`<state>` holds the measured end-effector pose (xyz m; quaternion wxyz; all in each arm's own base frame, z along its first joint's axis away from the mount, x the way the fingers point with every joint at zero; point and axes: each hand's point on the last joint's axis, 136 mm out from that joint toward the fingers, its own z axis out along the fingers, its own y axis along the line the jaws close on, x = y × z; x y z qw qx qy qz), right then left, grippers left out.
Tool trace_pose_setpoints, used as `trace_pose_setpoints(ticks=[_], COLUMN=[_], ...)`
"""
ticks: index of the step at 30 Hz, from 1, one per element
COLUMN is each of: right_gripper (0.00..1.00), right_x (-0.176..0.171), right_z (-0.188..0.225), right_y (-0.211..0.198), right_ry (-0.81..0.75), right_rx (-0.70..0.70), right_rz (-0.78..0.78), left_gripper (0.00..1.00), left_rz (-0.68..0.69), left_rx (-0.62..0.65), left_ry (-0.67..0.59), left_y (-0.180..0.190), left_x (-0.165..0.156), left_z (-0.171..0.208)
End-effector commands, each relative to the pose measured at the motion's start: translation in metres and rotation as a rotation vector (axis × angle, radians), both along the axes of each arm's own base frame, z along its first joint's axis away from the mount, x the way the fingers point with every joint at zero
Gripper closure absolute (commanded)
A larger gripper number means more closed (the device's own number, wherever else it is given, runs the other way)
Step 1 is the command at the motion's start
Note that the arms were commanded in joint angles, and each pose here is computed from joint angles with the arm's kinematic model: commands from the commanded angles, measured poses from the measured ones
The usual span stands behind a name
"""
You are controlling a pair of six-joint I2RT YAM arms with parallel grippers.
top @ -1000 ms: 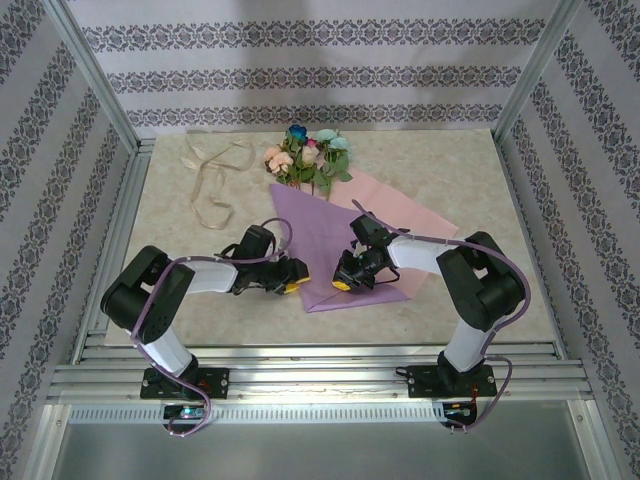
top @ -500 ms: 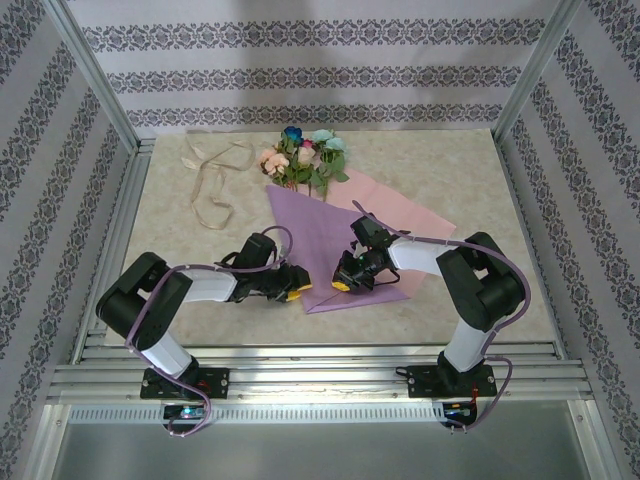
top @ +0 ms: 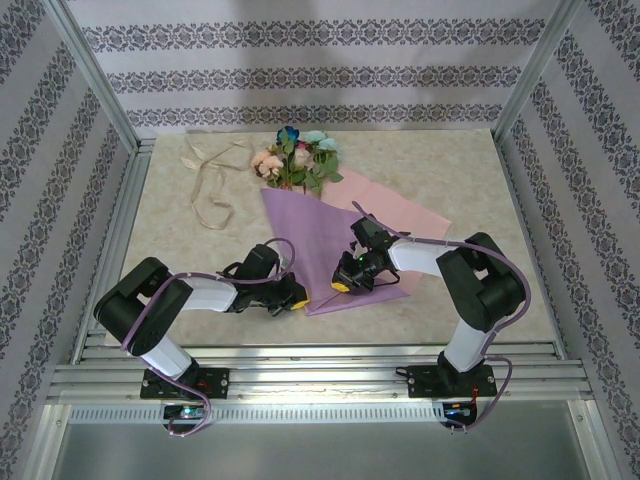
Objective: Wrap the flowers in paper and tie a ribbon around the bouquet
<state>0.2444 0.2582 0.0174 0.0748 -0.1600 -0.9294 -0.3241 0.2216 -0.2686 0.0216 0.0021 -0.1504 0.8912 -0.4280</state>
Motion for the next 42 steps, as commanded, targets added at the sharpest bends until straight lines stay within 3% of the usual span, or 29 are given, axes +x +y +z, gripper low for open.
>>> trace_pose_setpoints(ticks=[1,4,6,8,14,23,26,30,31,38,42], right_gripper=[0.98,0.98,0.98,0.98,0.98,0.98,0.98,0.98,0.98,0.98,0.98], right_x=[-0.021,-0.021,-0.021,-0.021,-0.021,-0.024,-0.026,-0.026,-0.026,-0.023,-0.023], right_z=[-0.023,-0.024,-0.025,-0.025,-0.024,-0.024,-0.025,-0.025,-0.024,-0.018,-0.017], right_y=[-0.016,-0.017,-0.016,-0.015,-0.014,-0.016,-0.017,-0.017,-0.017,-0.014,-0.016], right_ry=[0.057,0.059,0.062,0.066,0.068,0.07,0.074,0.071,0.07,0.055,0.051], right_rx=[-0.104,-0.101,-0.095,-0.087,-0.077,-0.073,-0.074,-0.074,-0.072,-0.061,-0.07], right_rz=[-0.005,-0.012,-0.022,-0.029,-0.044,-0.041,-0.042,-0.04,-0.041,-0.035,-0.041], left_gripper=[0.99,0.66,0.55,0.52,0.54,0.68,0.75,0.98,1.0,1.0,0.66], left_rz=[-0.014,-0.007,-0.003,-0.007,-0.015,0.04,0.048,0.079,0.084,0.105,0.11], left_rx=[0.0,-0.004,-0.011,-0.012,-0.012,-0.044,-0.051,-0.044,-0.038,-0.024,-0.005], left_ry=[0.046,0.056,0.06,0.065,0.082,0.063,0.063,0.051,0.051,0.057,0.069], left_y=[-0.002,0.0,0.0,-0.001,-0.007,-0.015,-0.018,-0.014,-0.013,-0.007,-0.002], left_x=[-0.014,-0.019,-0.023,-0.03,-0.046,-0.046,-0.047,-0.044,-0.044,-0.044,-0.047], left_z=[-0.004,-0.002,0.0,0.001,-0.004,-0.008,-0.009,-0.007,-0.007,-0.005,-0.003])
